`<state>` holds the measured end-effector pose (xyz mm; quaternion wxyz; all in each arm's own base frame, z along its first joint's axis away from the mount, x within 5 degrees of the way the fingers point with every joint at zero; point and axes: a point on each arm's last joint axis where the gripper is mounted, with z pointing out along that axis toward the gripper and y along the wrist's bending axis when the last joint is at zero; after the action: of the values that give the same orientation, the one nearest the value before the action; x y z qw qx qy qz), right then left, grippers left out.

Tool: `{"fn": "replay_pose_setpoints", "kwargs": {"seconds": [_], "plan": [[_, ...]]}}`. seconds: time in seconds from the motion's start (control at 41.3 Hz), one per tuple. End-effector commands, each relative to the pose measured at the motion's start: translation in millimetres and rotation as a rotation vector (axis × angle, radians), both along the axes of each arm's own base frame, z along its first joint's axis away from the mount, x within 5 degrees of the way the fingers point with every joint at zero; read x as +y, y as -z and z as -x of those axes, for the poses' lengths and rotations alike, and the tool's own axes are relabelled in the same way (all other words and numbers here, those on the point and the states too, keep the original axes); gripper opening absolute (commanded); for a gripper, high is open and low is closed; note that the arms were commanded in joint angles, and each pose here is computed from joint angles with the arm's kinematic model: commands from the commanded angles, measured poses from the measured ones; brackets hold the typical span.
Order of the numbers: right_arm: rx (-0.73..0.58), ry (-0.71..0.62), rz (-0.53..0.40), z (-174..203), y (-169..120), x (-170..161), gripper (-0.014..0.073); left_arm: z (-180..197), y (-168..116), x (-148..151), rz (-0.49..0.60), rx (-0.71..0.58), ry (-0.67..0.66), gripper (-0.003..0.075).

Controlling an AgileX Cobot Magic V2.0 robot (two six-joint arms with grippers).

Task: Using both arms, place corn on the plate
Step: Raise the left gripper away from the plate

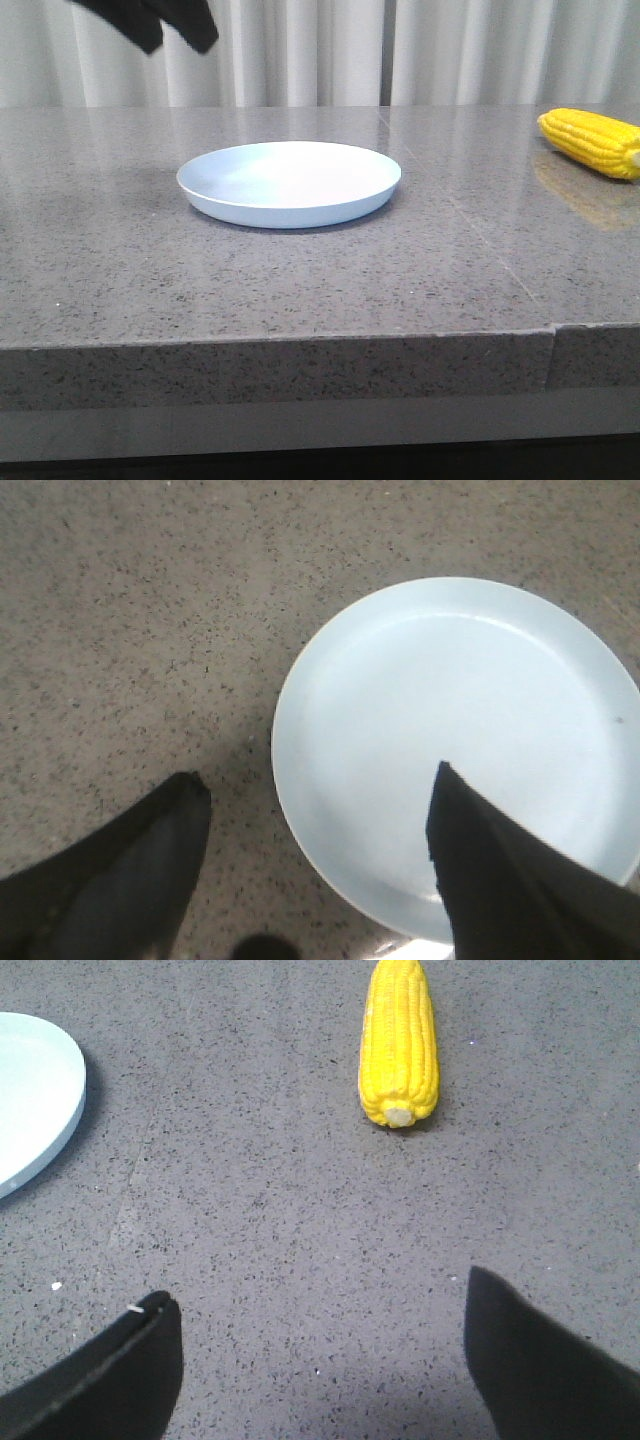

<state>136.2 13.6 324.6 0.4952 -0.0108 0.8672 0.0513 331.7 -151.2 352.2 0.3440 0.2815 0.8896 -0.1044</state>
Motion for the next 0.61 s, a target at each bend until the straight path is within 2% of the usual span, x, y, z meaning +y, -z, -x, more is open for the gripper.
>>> {"fn": "replay_pose_setpoints", "kwargs": {"seconds": [0.0, 0.097, 0.315, 0.582], "plan": [[-0.086, 0.010, -0.007, -3.7, -12.8, -1.0, 0.0602, 39.0, -39.3, -2.0, -0.012, -0.141, -0.028, 0.0459], [-0.086, 0.010, -0.007, -3.7, -12.8, -1.0, 0.0602, 69.7, -45.6, 0.5, -0.046, -0.199, -0.037, 0.0459], [-0.086, 0.010, -0.007, -3.7, -12.8, -1.0, 0.0602, 132.7, -46.8, 25.8, 0.072, -0.227, -0.021, 0.0459], [-0.086, 0.010, -0.007, -3.7, -12.8, -1.0, 0.0602, 189.2, -30.3, 61.3, 0.128, -0.280, -0.021, 0.0459]]}}
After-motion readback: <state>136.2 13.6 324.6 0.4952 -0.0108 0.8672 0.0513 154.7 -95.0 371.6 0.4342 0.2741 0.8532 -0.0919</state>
